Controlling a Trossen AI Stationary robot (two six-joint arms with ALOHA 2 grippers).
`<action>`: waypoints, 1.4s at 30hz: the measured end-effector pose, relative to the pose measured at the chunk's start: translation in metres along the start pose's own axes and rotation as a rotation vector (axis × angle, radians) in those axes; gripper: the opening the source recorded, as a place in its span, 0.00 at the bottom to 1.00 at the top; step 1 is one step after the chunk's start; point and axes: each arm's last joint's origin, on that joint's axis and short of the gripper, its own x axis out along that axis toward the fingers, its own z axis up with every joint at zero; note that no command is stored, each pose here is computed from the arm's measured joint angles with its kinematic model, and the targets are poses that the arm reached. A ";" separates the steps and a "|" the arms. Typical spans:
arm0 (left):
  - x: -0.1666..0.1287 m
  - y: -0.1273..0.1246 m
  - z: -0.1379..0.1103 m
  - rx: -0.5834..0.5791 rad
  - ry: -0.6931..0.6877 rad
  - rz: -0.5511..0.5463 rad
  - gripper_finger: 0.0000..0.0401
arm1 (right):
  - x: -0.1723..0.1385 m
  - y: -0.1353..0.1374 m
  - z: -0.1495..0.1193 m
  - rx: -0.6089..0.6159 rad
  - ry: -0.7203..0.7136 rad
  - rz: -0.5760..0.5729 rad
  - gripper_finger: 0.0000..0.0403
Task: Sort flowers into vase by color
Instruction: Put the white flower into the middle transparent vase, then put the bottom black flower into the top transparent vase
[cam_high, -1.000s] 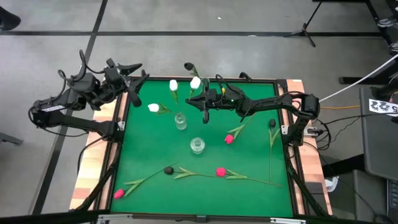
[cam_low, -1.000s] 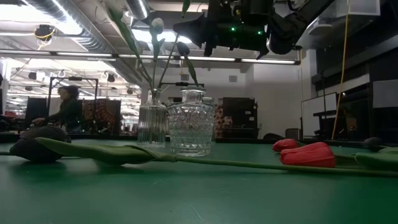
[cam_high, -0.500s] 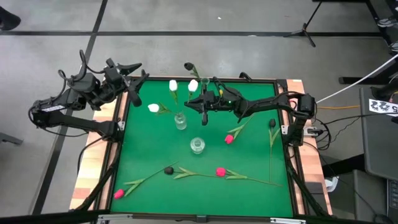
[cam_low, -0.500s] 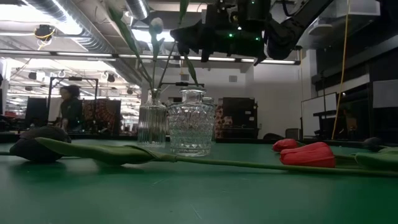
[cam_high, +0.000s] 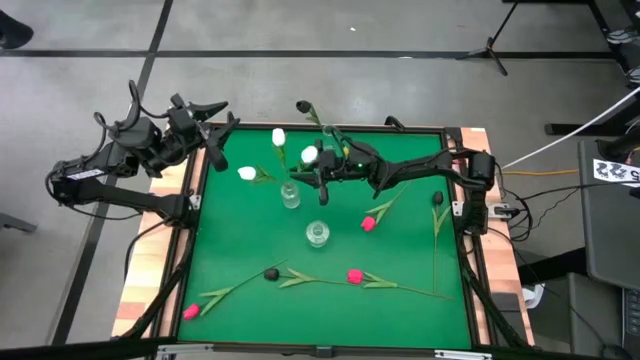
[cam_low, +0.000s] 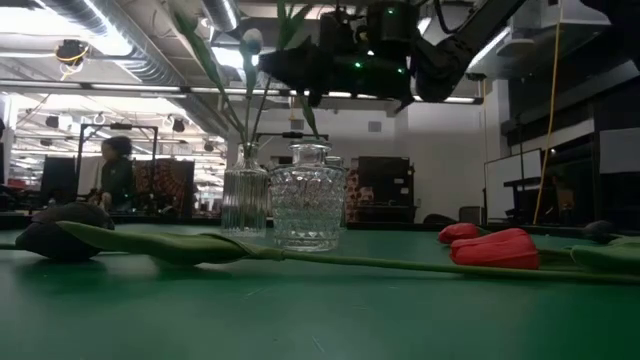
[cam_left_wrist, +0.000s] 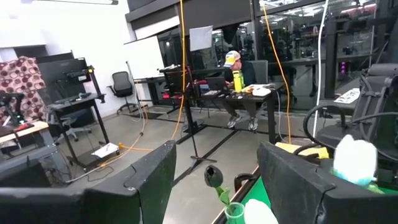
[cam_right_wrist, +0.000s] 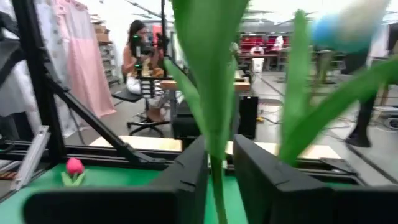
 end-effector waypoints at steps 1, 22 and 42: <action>0.000 0.000 0.000 0.000 0.001 0.002 0.56 | 0.003 0.000 0.000 0.003 0.006 0.006 0.23; 0.000 0.000 -0.001 -0.008 0.009 0.000 0.56 | 0.001 -0.013 -0.015 0.119 0.216 0.174 0.54; -0.001 -0.001 -0.007 -0.015 0.063 -0.009 0.56 | -0.086 -0.061 0.025 0.148 0.541 0.248 0.54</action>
